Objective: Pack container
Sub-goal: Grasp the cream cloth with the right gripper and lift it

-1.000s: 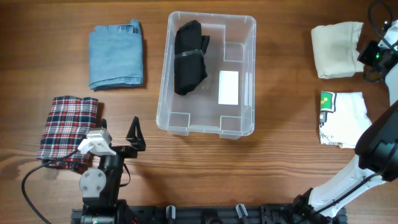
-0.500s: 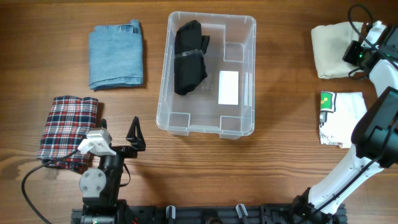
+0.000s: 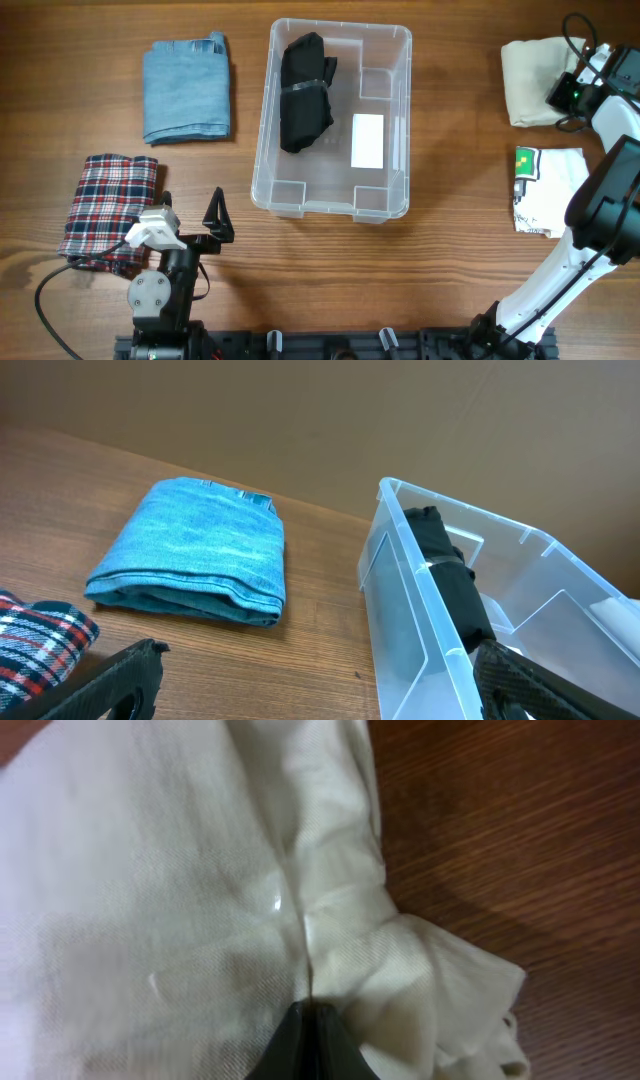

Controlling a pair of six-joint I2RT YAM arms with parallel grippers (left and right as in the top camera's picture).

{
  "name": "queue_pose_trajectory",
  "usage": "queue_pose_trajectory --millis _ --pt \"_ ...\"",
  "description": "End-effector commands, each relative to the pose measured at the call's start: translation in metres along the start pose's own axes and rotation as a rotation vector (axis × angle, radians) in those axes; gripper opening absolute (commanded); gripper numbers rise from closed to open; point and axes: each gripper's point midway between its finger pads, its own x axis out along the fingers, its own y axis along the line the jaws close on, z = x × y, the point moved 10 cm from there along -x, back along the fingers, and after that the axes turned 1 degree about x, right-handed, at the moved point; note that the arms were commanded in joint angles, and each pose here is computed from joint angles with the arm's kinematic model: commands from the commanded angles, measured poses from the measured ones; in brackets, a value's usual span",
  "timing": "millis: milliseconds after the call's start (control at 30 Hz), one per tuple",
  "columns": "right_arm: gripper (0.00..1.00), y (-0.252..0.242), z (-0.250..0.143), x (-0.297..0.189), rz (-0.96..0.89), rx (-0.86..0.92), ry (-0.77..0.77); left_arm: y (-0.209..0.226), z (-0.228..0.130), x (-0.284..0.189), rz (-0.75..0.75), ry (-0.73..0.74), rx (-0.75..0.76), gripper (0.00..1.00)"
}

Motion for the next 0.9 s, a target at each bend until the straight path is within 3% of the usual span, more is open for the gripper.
queue_pose_trajectory --millis 0,133,300,367,467,533,700,867 --pt "0.04 0.036 -0.025 0.02 0.135 0.082 0.117 0.003 -0.001 0.0 0.02 -0.004 0.02 1.0" --pt "0.04 0.061 -0.021 0.014 0.272 0.155 0.129 0.003 -0.001 0.0 0.02 -0.004 0.02 1.0" --pt "0.08 0.068 0.005 -0.021 0.286 0.203 0.041 0.003 -0.001 0.0 0.02 -0.004 0.02 1.0" --pt "0.17 0.067 0.018 -0.04 0.261 0.195 -0.012 0.003 -0.001 0.0 0.02 -0.004 0.02 1.0" --pt "0.66 0.065 0.032 -0.068 0.239 0.186 -0.08 0.003 -0.001 0.0 0.02 -0.004 0.02 1.0" --pt "0.85 0.062 0.038 -0.081 0.214 0.184 -0.116 0.003 -0.001 0.0 0.02 -0.004 0.02 1.0" --pt "0.92 0.036 0.033 -0.079 0.162 0.234 -0.079 0.003 -0.001 0.0 0.02 -0.004 0.02 1.0" --pt "0.96 0.016 0.021 -0.064 0.283 0.24 -0.001 0.003 -0.001 0.0 0.02 -0.004 0.02 1.0"
